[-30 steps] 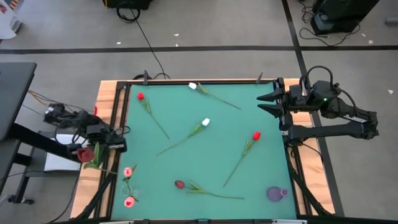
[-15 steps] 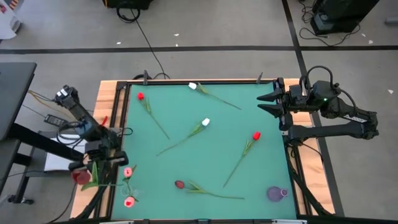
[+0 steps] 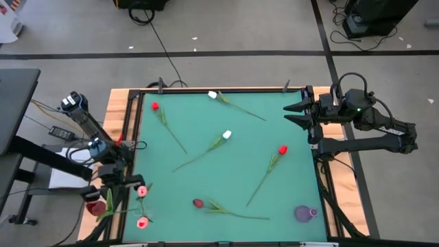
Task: Sort flowers into vase by color
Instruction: Put the top dark red flower into the transparent vase, then put the dark red flower into the transparent vase
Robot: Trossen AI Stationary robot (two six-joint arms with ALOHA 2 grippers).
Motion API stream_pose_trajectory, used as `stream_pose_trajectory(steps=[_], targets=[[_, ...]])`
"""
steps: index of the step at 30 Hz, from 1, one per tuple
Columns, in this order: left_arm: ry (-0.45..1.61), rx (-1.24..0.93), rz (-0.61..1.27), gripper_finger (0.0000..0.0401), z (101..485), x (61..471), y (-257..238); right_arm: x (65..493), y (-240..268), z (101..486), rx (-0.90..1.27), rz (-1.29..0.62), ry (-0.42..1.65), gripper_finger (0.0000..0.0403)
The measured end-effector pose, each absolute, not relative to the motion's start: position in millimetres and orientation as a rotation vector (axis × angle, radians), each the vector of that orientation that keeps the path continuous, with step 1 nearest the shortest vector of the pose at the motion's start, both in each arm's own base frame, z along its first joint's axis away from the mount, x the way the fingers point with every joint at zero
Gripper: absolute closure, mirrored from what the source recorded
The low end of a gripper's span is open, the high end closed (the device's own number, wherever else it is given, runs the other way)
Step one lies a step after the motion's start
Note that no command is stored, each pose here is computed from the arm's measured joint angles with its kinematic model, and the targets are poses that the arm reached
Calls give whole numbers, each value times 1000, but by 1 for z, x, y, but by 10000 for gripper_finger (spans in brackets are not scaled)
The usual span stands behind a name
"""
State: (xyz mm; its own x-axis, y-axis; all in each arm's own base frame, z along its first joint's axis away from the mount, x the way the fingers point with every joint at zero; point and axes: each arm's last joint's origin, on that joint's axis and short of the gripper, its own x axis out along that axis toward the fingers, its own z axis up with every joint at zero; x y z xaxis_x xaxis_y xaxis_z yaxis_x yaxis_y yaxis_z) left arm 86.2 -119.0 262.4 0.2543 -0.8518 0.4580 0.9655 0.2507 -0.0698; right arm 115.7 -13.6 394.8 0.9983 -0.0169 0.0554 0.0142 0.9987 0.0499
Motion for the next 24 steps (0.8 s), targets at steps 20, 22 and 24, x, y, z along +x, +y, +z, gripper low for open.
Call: stream_pose_trajectory(steps=[20,22,24], targets=[[-324,-398,-1256,199,260,88,-119,116,-14,395,50,-16,-56,266],[-322,-398,-1257,189,260,88,-119,116,-14,395,50,-16,-55,266],[-300,-391,-1260,182,263,88,-120,116,-14,395,50,-16,-56,266]])
